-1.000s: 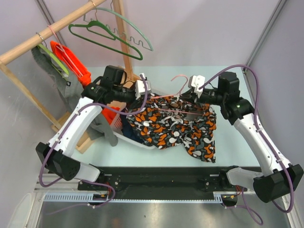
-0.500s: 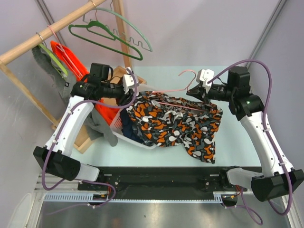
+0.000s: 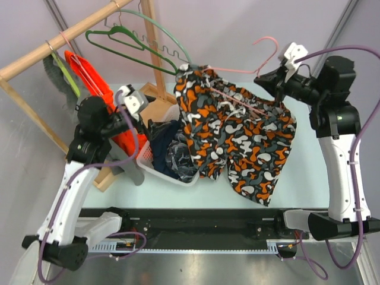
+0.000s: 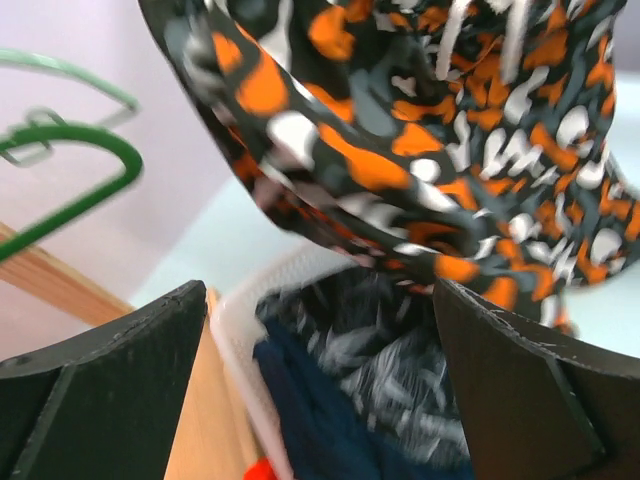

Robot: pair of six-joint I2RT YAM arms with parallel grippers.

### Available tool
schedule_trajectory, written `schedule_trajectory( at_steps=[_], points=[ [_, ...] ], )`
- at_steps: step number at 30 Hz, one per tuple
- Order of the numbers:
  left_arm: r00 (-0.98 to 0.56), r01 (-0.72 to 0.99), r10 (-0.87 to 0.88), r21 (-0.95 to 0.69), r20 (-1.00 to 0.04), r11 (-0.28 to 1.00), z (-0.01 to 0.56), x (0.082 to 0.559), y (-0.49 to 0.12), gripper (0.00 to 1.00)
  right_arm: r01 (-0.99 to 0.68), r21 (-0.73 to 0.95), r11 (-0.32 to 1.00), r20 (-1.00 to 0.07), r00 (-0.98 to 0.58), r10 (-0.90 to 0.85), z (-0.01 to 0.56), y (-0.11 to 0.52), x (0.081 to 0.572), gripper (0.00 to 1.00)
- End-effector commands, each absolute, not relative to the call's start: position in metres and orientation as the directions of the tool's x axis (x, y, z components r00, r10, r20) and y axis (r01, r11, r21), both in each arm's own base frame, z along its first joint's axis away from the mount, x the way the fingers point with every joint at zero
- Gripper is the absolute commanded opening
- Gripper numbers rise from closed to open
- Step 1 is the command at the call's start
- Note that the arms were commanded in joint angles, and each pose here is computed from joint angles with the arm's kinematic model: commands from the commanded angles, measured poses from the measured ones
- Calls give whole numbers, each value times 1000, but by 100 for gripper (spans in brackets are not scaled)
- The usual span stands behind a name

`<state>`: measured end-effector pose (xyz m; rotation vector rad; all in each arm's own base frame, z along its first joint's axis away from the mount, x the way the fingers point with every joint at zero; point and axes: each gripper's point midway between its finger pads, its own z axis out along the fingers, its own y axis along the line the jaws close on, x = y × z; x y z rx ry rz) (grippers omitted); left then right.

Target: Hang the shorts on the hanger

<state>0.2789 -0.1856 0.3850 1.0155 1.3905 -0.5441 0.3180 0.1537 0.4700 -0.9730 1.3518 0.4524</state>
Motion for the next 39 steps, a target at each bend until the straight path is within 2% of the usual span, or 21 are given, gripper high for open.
schedule_trajectory(
  at_steps=[1,3,6,9,11,12,13,14,20,22,23,25,26,28,29,30,32,35,39],
  points=[
    [82,833,111,129,-990,539,375,272,-192,100,-720,-323,615,-945,281,-167,528,144,307,0],
    [25,856,124,86,-992,510,343,264,-205,100,-719,-319,617,-946,285,-157,535,143,302,0],
    [67,870,119,116,-991,480,336,254,-221,100,-726,-320,609,-945,289,-153,543,144,290,0],
    [180,854,101,207,-978,478,371,256,-229,100,-727,-329,603,-943,289,-166,549,145,279,0],
    [255,831,108,275,-961,484,406,259,-232,91,-718,-345,604,-938,290,-190,548,148,277,0],
    [278,833,117,300,-953,464,413,255,-239,83,-707,-326,627,-945,252,-208,540,147,281,0],
    [303,825,122,324,-945,463,422,252,-242,81,-707,-319,631,-948,236,-215,536,149,282,0],
    [327,797,128,346,-936,495,432,254,-240,80,-723,-311,617,-950,225,-214,533,159,279,0],
    [504,765,90,493,-859,415,447,205,-266,83,-733,-227,641,-964,77,-254,496,184,291,0],
    [640,679,145,644,-755,354,447,190,-279,79,-749,-190,635,-968,37,-246,486,195,291,0],
    [727,609,164,737,-667,295,447,179,-290,77,-754,-160,637,-973,13,-230,484,199,291,0],
    [784,540,202,806,-586,242,442,176,-301,70,-772,-117,625,-976,-26,-216,477,211,292,0],
    [844,462,202,865,-497,197,445,168,-309,67,-776,-100,623,-978,-39,-205,475,215,293,0],
    [883,382,235,913,-406,143,437,167,-320,59,-779,-38,626,-978,-99,-182,467,226,294,0],
    [926,283,235,955,-297,93,436,159,-329,56,-778,-17,628,-979,-116,-169,465,229,294,0],
    [937,242,244,968,-250,62,430,158,-334,53,-776,16,630,-978,-143,-153,463,235,291,0],
    [952,138,275,990,-137,16,421,159,-347,50,-775,40,630,-976,-165,-141,458,243,291,0],
    [948,45,316,999,-40,-8,417,166,-361,46,-783,54,619,-977,-169,-129,455,261,281,0],
    [935,-27,352,999,36,-30,415,176,-373,43,-778,50,626,-978,-164,-126,456,276,270,0]
  ],
)
